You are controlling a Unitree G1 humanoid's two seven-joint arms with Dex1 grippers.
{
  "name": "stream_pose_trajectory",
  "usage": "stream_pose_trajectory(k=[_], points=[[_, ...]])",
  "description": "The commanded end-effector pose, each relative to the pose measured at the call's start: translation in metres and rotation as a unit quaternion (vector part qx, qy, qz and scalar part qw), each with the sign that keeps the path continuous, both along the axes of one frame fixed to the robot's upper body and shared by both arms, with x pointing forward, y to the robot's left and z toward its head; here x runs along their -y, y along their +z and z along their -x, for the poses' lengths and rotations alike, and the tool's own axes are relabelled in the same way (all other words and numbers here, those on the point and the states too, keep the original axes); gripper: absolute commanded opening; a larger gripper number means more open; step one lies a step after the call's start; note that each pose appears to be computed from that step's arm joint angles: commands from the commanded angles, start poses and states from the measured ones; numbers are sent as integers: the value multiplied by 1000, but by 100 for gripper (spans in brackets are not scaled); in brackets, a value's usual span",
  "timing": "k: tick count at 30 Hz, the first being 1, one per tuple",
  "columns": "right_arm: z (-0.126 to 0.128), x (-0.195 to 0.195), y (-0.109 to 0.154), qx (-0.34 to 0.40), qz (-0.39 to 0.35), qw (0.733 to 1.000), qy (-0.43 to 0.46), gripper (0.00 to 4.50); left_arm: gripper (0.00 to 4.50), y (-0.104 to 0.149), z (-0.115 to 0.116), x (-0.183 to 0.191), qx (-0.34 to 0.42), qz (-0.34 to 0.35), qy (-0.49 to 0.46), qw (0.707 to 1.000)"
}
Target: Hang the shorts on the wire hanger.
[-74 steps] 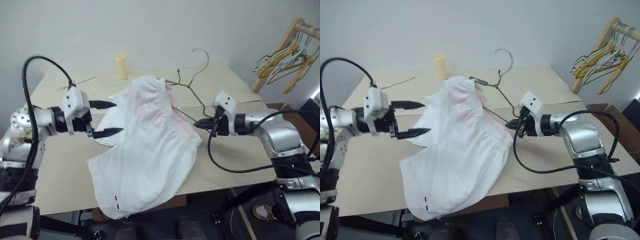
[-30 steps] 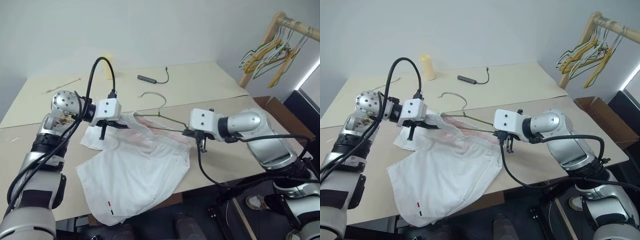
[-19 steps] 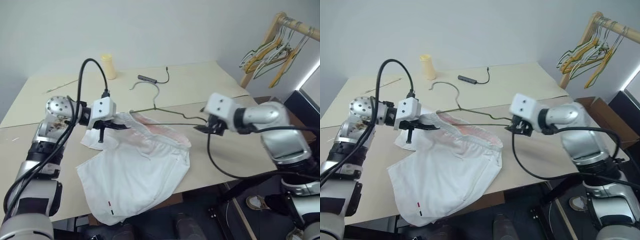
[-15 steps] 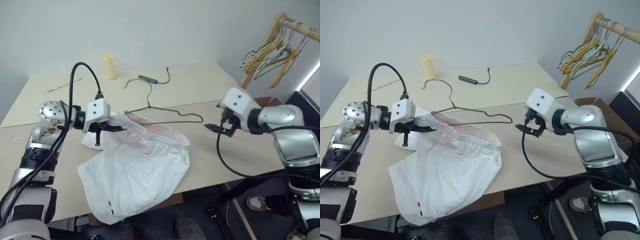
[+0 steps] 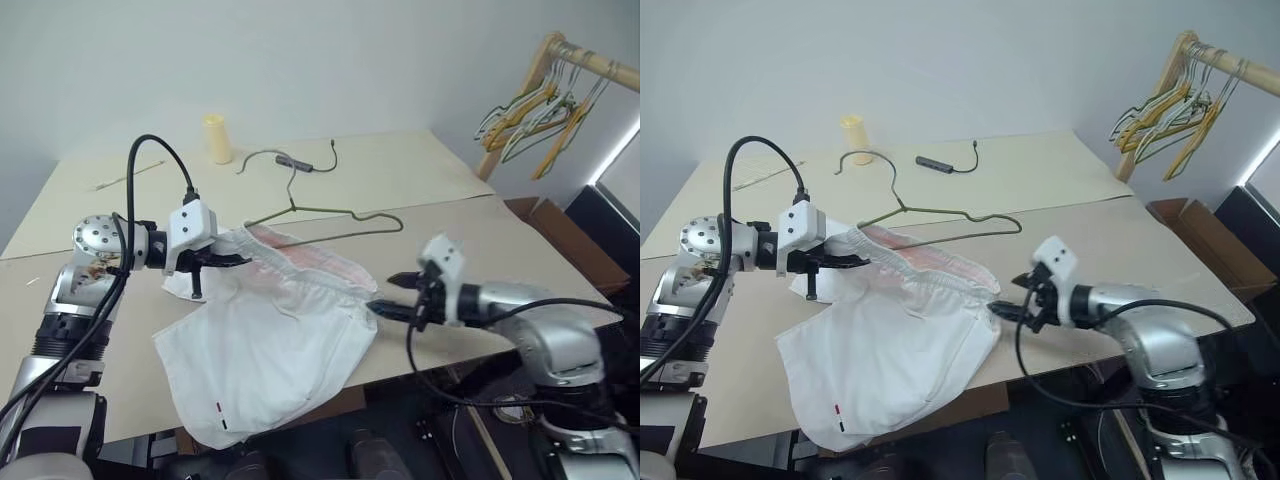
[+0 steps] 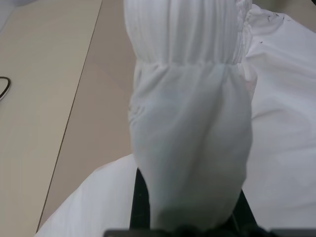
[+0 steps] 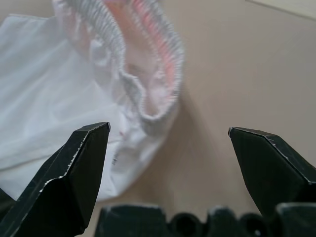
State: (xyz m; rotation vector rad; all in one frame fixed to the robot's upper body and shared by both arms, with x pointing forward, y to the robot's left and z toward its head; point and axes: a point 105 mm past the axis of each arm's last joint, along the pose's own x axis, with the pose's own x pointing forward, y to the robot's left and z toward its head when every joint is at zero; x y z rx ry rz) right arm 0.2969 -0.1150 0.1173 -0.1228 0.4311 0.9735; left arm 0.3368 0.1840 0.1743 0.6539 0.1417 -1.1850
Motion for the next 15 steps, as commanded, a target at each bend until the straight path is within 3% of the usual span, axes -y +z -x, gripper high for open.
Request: stream_pose_trajectory(k=[1,2,5,15], points=[[-7,-13,-6,-7,18,1000,-12,446,0,16,1,0,28,12,0,1000],[-12,-14,-10,-5,19,999,-26,446,0,16,2,0,28,12,0,1000],[-17,-16,-8,3,14,999,-37,362,0,16,2,0,29,12,1,1000],[-23,11,11,22,5,998,-58,3,0,11,10,-6,12,10,-15,1000]])
